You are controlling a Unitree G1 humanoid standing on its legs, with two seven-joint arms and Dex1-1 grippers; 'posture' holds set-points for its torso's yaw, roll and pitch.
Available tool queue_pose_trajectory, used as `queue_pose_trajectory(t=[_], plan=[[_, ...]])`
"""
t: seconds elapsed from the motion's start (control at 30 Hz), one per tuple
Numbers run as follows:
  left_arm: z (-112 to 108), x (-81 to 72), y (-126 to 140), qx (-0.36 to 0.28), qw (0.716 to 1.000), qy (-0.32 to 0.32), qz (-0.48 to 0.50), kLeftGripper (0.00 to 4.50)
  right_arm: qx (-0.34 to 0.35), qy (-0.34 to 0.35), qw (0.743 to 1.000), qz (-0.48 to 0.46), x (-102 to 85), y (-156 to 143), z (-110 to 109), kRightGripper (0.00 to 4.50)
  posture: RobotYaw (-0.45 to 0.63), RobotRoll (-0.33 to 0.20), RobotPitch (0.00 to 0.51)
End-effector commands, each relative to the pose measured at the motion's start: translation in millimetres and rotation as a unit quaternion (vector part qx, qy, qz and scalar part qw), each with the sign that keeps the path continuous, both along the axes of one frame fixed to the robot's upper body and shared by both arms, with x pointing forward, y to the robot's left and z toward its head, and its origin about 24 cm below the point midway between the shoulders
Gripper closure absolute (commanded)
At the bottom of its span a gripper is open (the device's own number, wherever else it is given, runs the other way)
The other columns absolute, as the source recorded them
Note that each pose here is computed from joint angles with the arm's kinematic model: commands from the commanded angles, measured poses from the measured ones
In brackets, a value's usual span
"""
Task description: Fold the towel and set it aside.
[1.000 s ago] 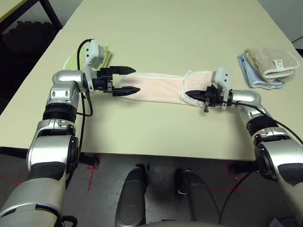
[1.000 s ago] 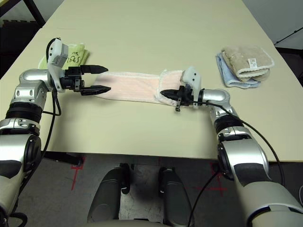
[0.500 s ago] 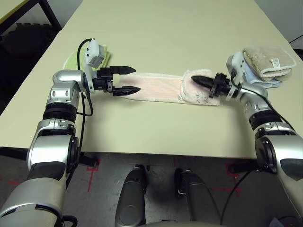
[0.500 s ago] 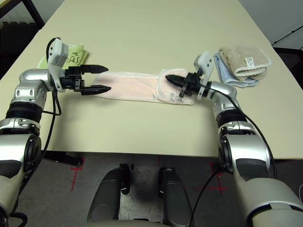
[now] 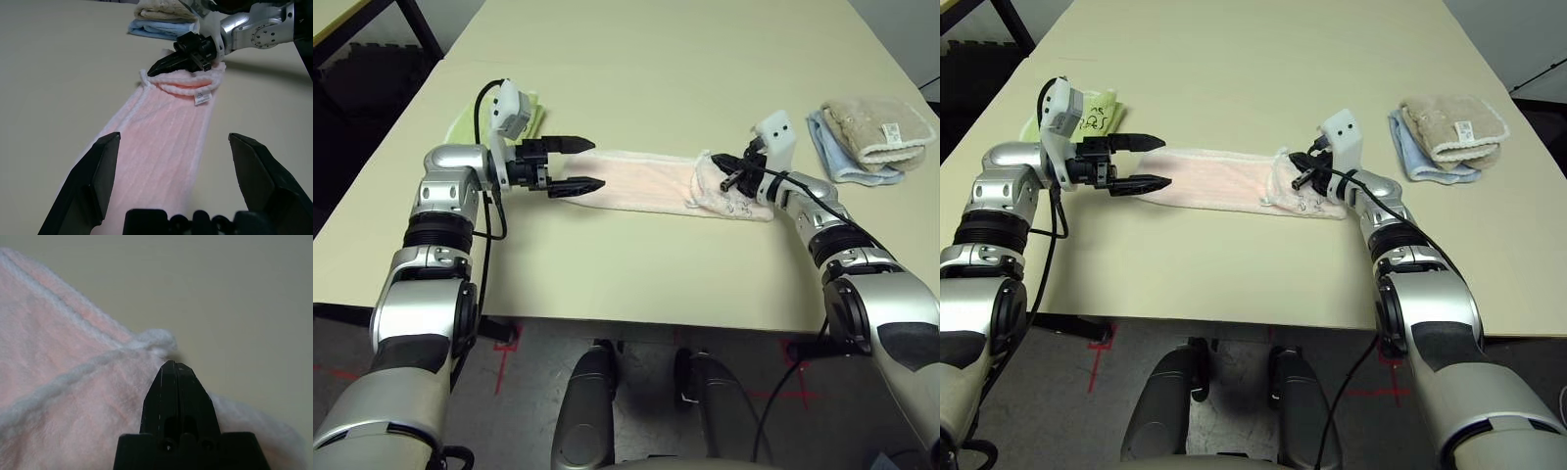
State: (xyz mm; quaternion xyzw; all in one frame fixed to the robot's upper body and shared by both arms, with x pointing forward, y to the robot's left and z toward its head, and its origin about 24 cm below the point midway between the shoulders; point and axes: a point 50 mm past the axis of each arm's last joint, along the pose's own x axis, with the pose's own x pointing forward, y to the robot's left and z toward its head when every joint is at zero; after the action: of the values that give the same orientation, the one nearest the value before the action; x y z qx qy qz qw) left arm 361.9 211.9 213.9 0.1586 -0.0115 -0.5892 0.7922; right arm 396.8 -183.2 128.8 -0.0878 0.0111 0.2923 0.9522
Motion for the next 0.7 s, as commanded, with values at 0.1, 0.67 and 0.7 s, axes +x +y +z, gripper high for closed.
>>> queue_pose_trajectory(t=[0.1, 0.67, 0.7], plan=[[-1.5, -1.1, 3.1, -0.009, 1.0, -0.003, 0.011, 0.0, 0.081, -0.069, 0.993, 0.044, -2.7, -12.8, 30.6, 4.49, 0.13, 0.0, 0.163], [-6.0, -0.8, -1.9, -0.015, 1.0, -0.001, 0.005, 0.0, -0.041, -0.047, 0.966, 0.25, -61.7, -94.0, 51.4, 4.49, 0.1, 0.0, 0.164], [-6.6, -1.0, -1.9, -0.015, 1.0, 0.0, 0.005, 0.0, -0.043, -0.044, 0.967, 0.249, -64.4, -97.3, 48.5, 4.49, 0.09, 0.0, 0.165]])
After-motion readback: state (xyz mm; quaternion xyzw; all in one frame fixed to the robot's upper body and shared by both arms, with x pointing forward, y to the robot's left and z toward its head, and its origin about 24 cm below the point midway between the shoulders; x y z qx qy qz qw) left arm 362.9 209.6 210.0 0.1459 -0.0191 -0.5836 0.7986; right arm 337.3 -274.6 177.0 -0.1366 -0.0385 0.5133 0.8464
